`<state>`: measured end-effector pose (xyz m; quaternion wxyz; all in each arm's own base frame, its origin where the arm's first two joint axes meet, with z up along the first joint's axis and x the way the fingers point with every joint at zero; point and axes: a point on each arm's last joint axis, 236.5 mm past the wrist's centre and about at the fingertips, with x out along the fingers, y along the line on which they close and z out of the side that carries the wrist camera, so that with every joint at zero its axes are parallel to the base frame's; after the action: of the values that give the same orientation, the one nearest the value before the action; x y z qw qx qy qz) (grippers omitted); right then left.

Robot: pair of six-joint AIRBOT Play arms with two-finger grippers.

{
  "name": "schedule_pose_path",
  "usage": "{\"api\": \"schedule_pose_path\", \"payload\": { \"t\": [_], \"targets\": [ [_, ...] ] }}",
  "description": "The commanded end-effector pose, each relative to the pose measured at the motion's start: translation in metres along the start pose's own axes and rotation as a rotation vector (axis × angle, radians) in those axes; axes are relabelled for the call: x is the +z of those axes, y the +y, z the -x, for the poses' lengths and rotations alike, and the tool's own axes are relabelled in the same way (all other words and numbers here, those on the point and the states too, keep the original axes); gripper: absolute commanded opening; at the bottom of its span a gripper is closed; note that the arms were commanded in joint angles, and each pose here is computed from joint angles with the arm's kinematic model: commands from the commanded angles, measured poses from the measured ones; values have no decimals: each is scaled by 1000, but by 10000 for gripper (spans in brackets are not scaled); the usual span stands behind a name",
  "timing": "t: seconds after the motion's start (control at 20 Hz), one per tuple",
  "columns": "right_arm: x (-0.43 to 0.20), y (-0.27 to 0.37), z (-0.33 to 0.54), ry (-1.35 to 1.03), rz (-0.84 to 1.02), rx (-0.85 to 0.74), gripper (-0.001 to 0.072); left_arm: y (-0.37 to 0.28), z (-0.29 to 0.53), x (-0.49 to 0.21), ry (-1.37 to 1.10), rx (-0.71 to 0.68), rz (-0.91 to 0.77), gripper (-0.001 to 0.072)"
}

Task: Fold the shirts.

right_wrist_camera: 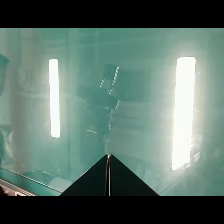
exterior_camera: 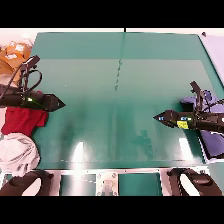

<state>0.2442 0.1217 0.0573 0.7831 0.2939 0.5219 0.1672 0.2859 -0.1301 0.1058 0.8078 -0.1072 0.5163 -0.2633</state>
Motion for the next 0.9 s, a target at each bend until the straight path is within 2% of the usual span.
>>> {"api": "schedule_pose_path", "payload": {
  "t": [0.0, 0.75, 0.85],
  "targets": [
    [0, 0, 0, 1, 0, 1, 18, 0, 0, 0, -2, 0, 0, 30],
    [0, 0, 0, 0, 2, 0, 18, 0, 0, 0, -2, 0, 0, 30],
    [21, -1, 1, -91, 11, -3, 18, 0, 0, 1, -6, -1, 0, 31]
  ]
}}
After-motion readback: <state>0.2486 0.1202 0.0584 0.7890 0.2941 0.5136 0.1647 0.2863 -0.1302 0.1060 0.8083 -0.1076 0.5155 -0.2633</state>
